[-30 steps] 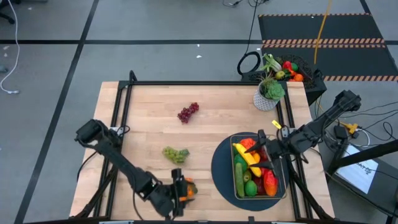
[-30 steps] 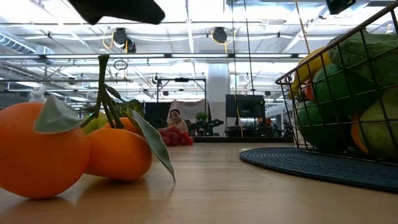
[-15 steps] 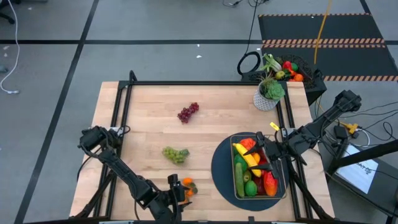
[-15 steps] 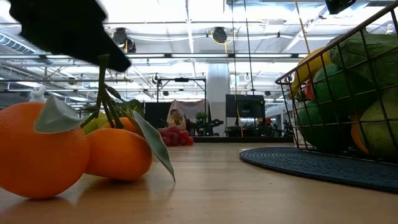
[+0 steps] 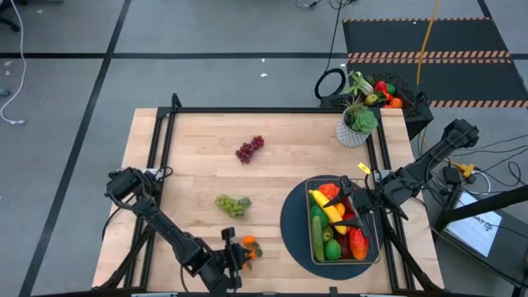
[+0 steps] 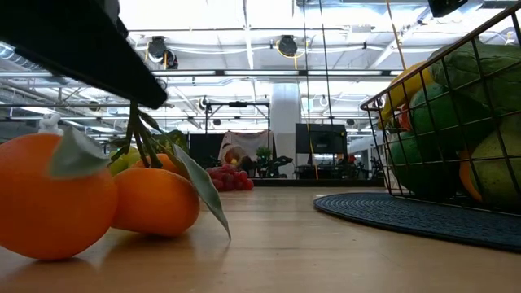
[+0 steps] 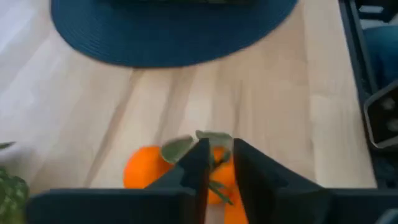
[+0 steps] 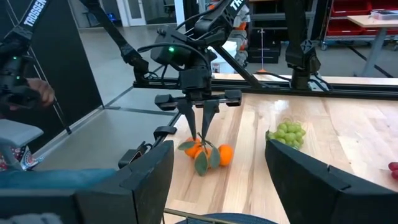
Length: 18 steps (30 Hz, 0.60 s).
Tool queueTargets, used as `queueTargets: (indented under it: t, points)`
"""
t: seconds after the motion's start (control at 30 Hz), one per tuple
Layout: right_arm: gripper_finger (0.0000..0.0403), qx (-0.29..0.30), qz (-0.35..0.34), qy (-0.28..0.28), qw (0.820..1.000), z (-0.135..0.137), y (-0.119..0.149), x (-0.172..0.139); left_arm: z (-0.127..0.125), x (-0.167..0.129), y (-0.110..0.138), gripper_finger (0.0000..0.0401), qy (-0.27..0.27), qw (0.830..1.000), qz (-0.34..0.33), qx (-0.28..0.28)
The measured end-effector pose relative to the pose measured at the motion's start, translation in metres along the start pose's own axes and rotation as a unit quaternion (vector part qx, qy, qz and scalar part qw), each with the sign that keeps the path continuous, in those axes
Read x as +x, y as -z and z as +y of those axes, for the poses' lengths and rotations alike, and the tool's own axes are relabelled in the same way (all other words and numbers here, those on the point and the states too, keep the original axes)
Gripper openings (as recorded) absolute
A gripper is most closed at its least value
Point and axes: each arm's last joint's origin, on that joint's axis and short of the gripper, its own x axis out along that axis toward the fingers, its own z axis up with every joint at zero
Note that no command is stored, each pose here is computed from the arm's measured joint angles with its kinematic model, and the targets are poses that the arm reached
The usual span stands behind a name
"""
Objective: Build produce basket
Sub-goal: Put the bunch of tangerines into the wire basket
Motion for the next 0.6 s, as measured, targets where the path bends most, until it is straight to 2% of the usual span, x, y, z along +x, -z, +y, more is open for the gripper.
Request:
queueTargets:
  t: [0.17, 0.33, 0.5, 0.6]
  points:
    - [0.0247, 0.0, 0.0, 0.0, 1.0, 0.0, 0.0, 0.0, 0.004, 0.004, -0.004, 0.0011, -0.01, 1.0, -0.006, 0.006]
    - [0.0247, 0.013, 0.0, 0.0, 1.0, 0.0, 0.0, 0.0, 0.01, 0.008, -0.016, 0.0018, -0.016, 1.0, -0.011, 0.016]
    - [0.0247, 0.013, 0.0, 0.0, 1.0, 0.0, 0.0, 0.0, 0.015, 0.002, -0.045, 0.0007, -0.014, 0.998, -0.032, 0.047]
    - [0.0247, 0.009, 0.005, 0.001, 1.0, 0.0, 0.001, 0.001, 0.016, -0.003, -0.068, 0.0015, -0.006, 0.997, -0.056, 0.057]
